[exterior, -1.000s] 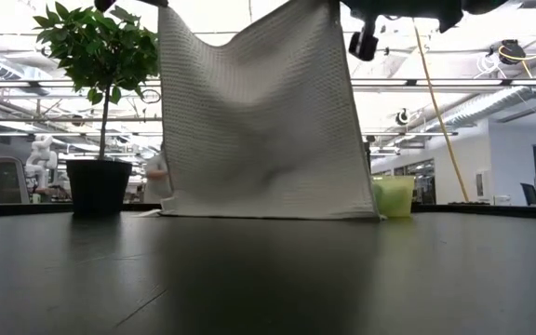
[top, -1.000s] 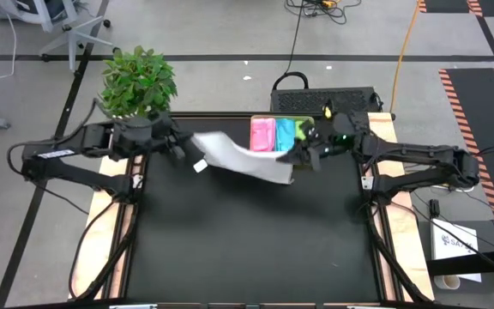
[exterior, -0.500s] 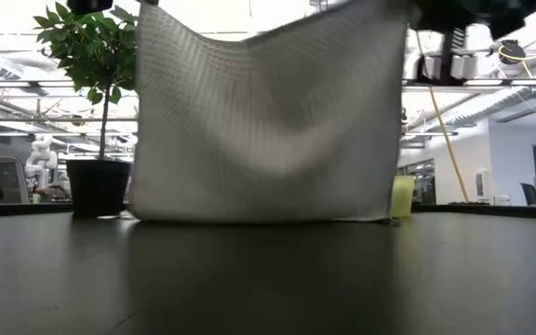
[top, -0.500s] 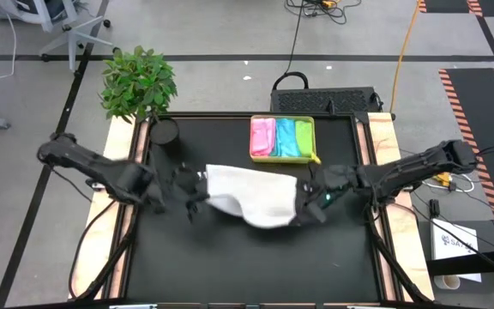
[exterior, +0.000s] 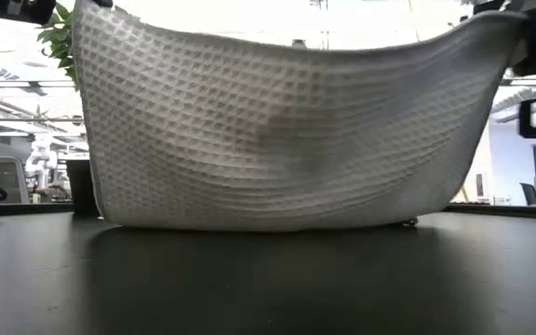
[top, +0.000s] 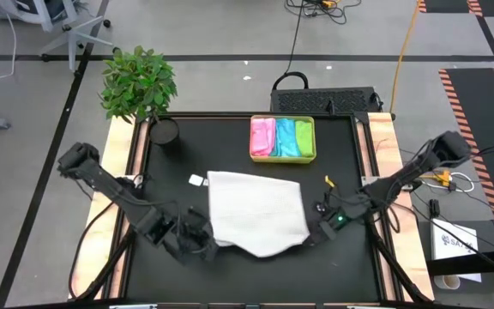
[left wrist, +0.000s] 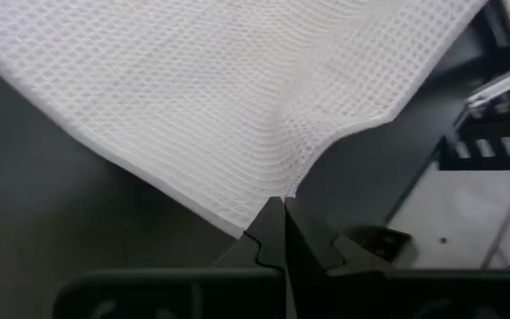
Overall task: Fold microfiber towels
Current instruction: Fold the white microfiber cloth
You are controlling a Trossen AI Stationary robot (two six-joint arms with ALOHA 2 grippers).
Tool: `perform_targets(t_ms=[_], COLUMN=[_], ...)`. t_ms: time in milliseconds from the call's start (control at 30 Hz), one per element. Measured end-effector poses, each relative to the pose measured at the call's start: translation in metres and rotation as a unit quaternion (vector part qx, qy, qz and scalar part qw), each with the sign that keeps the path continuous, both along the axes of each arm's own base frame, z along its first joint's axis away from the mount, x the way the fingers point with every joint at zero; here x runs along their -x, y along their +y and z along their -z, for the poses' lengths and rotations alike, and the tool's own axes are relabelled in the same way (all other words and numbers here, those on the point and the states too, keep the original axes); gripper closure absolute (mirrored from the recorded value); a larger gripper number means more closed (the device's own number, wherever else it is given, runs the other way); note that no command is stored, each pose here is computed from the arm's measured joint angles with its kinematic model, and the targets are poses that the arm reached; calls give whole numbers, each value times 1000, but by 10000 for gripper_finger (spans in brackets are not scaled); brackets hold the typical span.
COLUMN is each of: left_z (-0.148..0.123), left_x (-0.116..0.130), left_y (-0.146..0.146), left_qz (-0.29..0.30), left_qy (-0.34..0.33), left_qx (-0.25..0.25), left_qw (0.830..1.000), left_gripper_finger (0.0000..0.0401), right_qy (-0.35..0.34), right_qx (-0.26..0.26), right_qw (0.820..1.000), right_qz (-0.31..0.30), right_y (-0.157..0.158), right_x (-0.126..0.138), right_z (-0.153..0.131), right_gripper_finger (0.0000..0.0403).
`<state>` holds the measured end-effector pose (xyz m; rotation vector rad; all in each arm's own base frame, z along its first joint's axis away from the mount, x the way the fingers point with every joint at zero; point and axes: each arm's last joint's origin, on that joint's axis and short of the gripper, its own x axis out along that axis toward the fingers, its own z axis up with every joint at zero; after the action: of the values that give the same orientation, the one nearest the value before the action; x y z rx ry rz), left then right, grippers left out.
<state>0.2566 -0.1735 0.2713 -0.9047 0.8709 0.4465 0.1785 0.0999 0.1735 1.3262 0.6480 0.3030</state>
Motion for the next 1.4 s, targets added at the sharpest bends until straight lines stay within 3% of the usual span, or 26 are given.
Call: perform_targets(t_ms=[400,567,867,933,1133,1400], left_z=[0,-2,-4,-4,-19,-63], left_x=[3,7,19,18,11,14], left_y=[-6,-17,-38,-36,2,76], left_qz=[-29,-30,-50,-43,-64,-26], left_qy=[-9,-9,4,-10,-84,-119], left_qx=[20,70,152,128,-32,-191], left_qw=[999,997,987,991,994,974], left_gripper_finger=[401,401,401,401,401,401], right_qy=[54,89,44,30,-41,-183], right_qx=[-15,-49,-128,-131,-103,-21], right_qw=[998,995,990,990,994,981], right_qz=[7,-6,-33,-33,-14,56], right_y=[33,49,74,75,49,-29], right_x=[18,21,11,9,-5,-12], right_z=[16,28,29,28,15,-13], right_gripper_finger=[403,403,403,403,403,403])
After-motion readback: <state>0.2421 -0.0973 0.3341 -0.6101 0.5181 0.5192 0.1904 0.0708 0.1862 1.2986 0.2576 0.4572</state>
